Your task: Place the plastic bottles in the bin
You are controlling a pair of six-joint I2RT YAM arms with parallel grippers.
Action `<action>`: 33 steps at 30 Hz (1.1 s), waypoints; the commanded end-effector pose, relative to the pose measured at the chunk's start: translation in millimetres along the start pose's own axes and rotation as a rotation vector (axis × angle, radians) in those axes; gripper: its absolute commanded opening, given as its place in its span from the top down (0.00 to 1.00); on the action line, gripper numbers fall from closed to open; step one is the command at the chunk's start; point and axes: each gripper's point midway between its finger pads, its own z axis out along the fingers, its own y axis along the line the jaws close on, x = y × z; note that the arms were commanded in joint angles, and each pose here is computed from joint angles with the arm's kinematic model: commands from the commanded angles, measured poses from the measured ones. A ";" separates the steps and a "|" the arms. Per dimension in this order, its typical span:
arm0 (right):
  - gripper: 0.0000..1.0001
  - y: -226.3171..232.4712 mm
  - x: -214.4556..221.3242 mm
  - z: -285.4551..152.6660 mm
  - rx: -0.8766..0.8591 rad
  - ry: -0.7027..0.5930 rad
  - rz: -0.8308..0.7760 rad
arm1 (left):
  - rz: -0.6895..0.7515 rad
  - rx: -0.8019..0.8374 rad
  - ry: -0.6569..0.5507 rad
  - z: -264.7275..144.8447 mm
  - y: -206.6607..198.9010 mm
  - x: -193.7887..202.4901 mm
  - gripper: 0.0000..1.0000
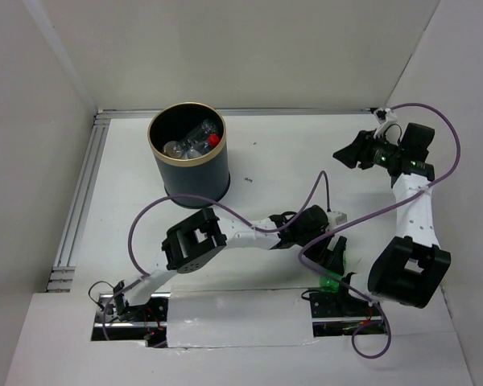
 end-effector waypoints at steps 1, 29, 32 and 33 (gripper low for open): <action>0.41 7.3 -4.4 -10.9 -0.023 -0.022 -0.032 | -0.094 -0.154 0.075 11.7 33.4 26.1 0.12; 0.79 -22.8 25.1 -47.3 0.088 -0.020 -0.038 | 0.211 -0.513 -0.684 -342.6 12.8 -176.1 1.00; 0.80 -28.4 41.3 -43.0 0.078 0.015 -0.019 | 0.208 -0.537 -0.828 -402.6 10.3 -194.5 1.00; 0.76 -31.1 43.0 -42.0 0.076 0.020 -0.033 | 0.197 -0.573 -0.877 -420.3 14.8 -200.1 1.00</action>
